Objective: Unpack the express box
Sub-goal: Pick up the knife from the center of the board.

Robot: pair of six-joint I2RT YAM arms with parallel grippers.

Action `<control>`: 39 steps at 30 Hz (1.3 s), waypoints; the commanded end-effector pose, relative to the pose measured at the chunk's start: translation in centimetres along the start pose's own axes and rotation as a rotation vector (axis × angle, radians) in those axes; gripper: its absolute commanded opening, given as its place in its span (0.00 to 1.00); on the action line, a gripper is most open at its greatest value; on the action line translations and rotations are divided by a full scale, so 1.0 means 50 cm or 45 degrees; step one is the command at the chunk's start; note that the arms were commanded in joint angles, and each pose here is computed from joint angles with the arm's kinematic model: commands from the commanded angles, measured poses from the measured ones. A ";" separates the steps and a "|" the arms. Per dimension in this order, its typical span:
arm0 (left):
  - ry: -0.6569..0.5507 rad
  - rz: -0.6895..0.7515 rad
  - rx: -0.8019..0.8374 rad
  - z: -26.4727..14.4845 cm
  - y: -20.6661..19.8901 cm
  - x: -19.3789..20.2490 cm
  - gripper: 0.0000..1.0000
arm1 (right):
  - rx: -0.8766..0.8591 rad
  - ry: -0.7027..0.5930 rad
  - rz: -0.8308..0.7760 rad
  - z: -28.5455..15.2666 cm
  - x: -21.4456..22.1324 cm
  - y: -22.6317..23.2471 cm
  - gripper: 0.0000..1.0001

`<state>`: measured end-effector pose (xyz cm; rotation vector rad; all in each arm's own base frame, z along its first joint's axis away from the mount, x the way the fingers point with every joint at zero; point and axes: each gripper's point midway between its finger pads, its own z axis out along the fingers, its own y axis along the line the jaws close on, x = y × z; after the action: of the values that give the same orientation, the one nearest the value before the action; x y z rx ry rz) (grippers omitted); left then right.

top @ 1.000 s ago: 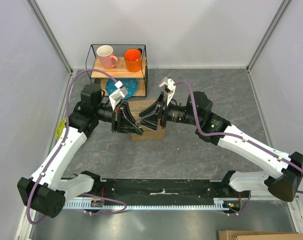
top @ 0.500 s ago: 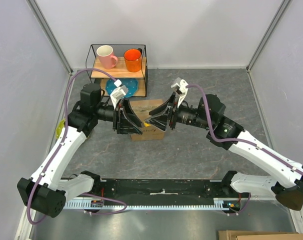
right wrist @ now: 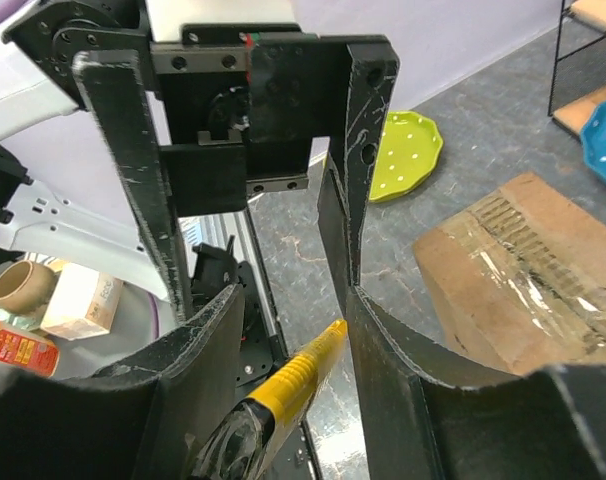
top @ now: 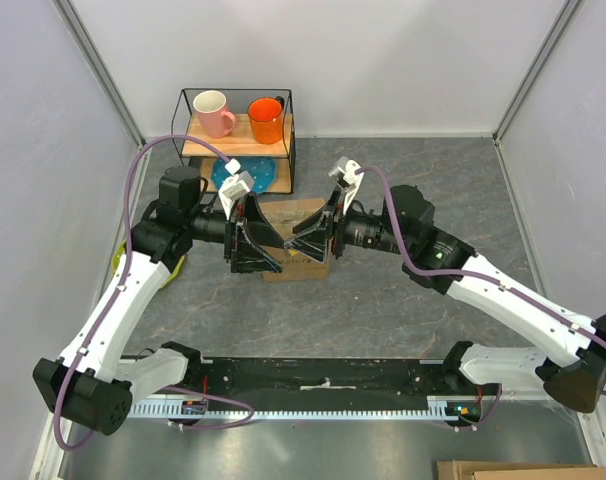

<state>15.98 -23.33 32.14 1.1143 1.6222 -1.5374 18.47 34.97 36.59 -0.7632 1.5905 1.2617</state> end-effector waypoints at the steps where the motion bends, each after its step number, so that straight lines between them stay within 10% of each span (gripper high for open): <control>1: -0.023 0.188 0.069 -0.005 -0.026 -0.006 0.85 | -0.129 -0.087 0.020 0.008 -0.057 0.045 0.00; 24: -0.045 0.237 0.443 -0.015 -0.102 0.013 0.87 | -0.482 -0.104 0.143 0.039 -0.069 0.125 0.00; 30: -0.045 0.205 0.505 -0.018 -0.111 0.015 0.55 | -0.464 -0.102 0.130 0.048 -0.061 0.119 0.00; 35: -0.036 0.135 0.576 -0.019 -0.115 0.012 0.02 | -0.433 -0.084 0.135 0.054 -0.050 0.106 0.00; 39: -0.034 0.137 0.568 -0.017 -0.115 0.016 0.02 | -0.333 -0.084 0.090 0.052 -0.054 0.084 0.33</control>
<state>14.08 -23.43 31.42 1.2651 1.4320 -1.6649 16.17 38.78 39.07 -0.8225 1.4706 1.6206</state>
